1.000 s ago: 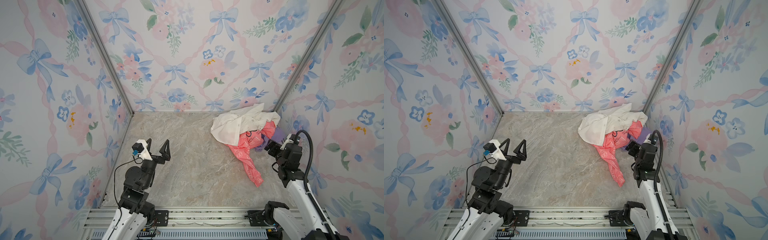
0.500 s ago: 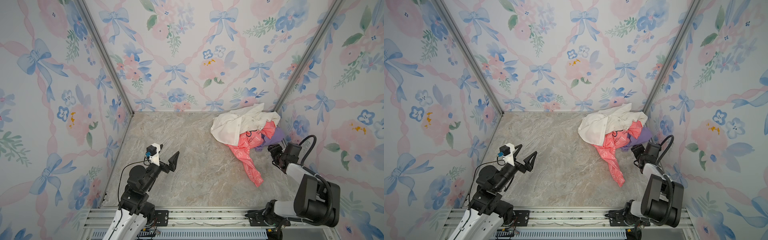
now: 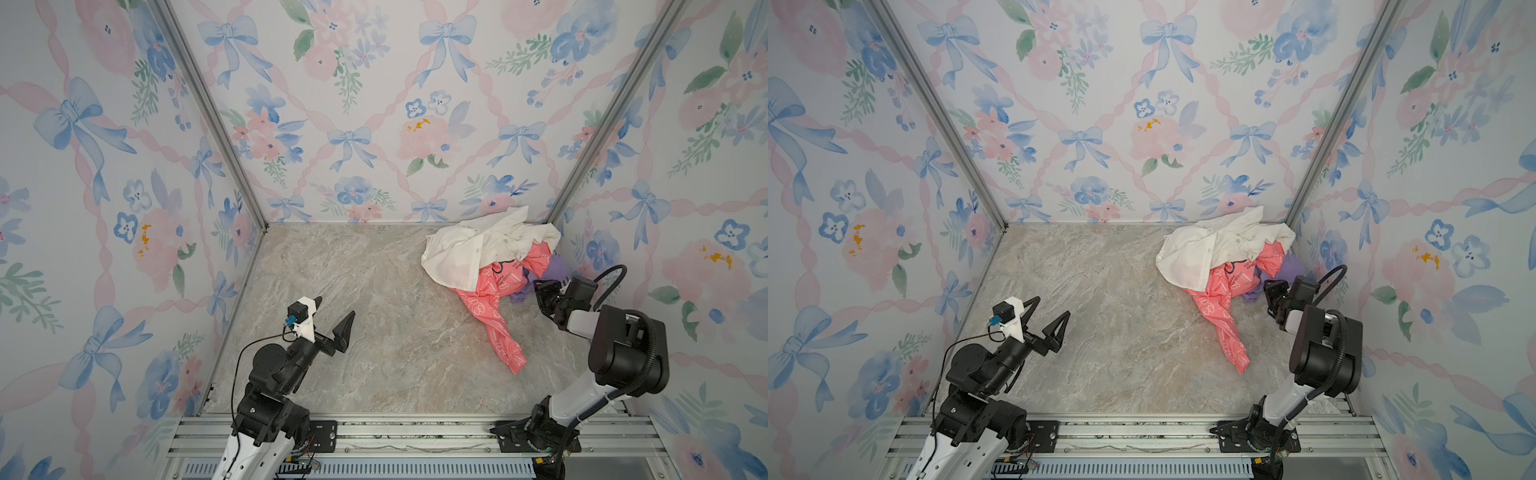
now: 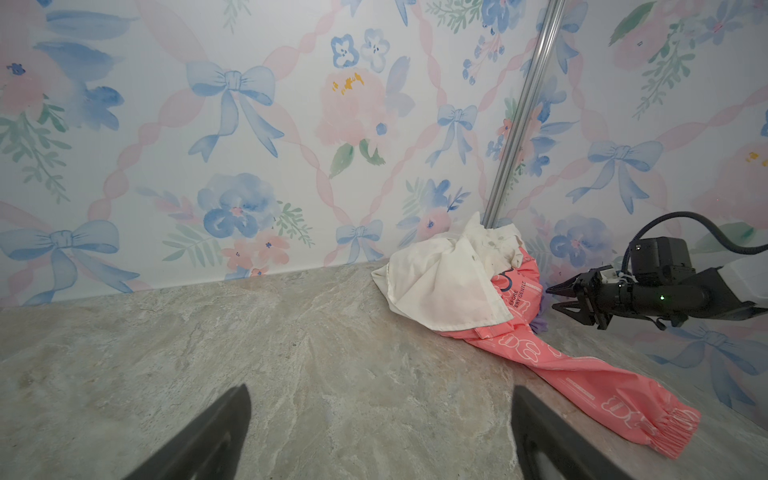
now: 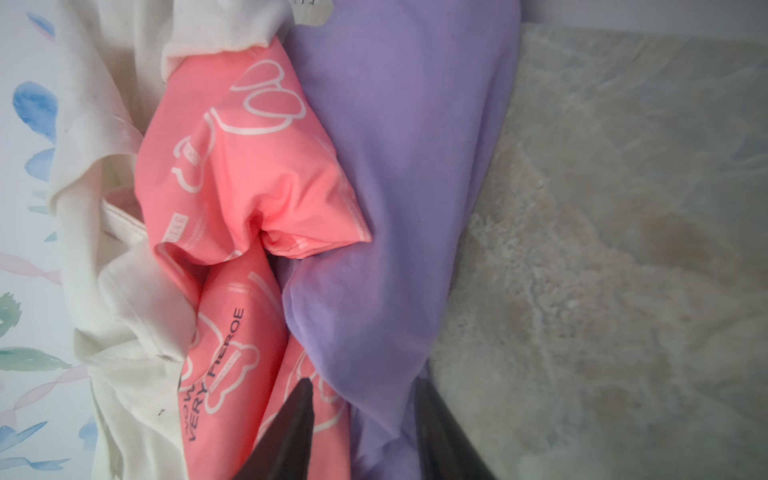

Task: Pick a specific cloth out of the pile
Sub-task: 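Reach the right gripper to the purple shirt's edge and close on it, then lift the purple shirt up out of the pile with the right gripper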

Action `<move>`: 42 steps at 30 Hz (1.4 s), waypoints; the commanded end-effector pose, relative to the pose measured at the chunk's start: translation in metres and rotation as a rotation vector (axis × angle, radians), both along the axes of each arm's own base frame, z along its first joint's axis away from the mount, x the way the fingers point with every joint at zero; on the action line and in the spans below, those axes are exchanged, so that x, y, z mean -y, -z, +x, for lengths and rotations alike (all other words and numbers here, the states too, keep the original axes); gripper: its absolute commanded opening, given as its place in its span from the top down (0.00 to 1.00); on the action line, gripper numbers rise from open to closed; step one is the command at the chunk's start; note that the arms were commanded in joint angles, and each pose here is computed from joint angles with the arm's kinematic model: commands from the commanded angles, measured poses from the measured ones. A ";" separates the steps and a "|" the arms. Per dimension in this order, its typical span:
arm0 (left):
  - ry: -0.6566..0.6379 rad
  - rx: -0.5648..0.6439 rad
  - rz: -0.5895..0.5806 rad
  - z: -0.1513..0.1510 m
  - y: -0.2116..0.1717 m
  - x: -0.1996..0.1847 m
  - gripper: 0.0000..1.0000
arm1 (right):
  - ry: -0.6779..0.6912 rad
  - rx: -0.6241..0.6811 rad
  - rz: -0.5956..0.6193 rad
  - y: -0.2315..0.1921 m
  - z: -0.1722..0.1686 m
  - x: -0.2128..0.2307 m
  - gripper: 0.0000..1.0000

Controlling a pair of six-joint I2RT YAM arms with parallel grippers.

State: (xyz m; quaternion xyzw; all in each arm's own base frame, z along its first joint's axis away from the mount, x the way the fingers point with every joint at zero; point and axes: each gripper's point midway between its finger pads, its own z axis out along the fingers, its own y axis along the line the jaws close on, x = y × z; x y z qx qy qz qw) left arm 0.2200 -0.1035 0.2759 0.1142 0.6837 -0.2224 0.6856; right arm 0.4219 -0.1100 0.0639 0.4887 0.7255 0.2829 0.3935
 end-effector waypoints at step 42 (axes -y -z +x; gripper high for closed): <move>-0.076 -0.013 -0.015 0.003 0.006 -0.013 0.02 | -0.031 0.335 -0.146 -0.193 0.028 -0.021 1.00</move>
